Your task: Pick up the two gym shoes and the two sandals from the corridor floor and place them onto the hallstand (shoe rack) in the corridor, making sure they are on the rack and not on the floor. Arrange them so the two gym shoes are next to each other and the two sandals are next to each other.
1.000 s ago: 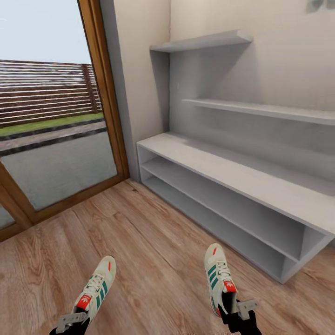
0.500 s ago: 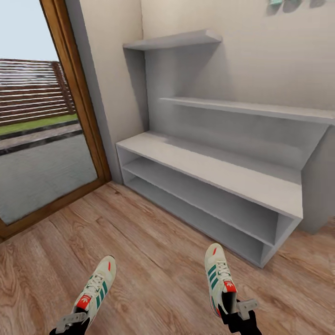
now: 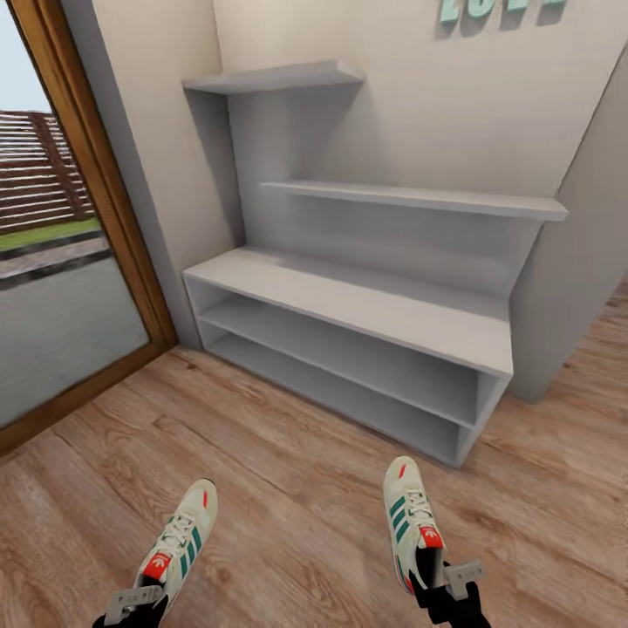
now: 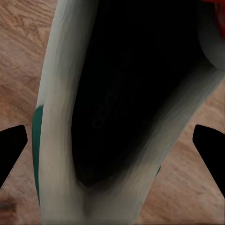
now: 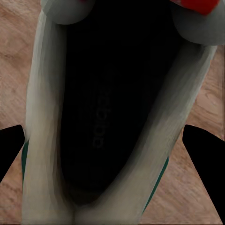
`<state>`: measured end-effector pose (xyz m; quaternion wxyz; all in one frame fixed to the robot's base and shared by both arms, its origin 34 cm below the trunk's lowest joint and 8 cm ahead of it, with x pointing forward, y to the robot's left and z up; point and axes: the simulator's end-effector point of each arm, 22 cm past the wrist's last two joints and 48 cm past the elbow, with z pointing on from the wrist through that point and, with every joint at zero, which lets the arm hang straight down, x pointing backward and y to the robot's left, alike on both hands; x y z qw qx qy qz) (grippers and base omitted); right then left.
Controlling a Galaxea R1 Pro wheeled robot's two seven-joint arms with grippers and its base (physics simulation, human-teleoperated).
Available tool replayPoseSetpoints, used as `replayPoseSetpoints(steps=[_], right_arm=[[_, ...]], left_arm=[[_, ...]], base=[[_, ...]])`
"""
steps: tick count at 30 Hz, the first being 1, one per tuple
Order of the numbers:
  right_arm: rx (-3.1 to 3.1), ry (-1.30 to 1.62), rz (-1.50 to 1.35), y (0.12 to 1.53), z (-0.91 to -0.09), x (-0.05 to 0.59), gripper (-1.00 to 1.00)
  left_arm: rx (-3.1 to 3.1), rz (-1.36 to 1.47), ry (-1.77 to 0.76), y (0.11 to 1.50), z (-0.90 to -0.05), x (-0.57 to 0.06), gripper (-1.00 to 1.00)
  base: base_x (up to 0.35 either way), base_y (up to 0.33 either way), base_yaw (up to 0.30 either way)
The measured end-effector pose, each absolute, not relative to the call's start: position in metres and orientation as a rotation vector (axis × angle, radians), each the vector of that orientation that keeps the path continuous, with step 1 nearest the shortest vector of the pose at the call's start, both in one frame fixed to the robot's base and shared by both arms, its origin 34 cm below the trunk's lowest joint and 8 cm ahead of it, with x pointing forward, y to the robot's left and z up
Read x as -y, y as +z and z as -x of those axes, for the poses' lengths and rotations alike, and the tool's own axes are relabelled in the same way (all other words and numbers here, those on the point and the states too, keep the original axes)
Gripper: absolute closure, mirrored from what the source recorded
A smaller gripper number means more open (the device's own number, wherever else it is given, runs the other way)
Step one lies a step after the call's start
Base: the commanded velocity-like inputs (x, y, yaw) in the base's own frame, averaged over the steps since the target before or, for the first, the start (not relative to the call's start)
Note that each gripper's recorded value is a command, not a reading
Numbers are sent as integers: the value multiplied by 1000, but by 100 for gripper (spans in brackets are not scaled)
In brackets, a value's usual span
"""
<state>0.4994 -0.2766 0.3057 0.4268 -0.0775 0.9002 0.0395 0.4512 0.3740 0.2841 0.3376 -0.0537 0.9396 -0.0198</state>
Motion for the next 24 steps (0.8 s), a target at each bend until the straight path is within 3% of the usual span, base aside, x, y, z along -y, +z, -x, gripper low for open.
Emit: replayPoseSetpoints(steps=[24], right_arm=[[-2248,98,192,306,-500,277,100]], left_arm=[[-2448,140,-50,284,-451,-374,100]], base=[[18,290,-277]])
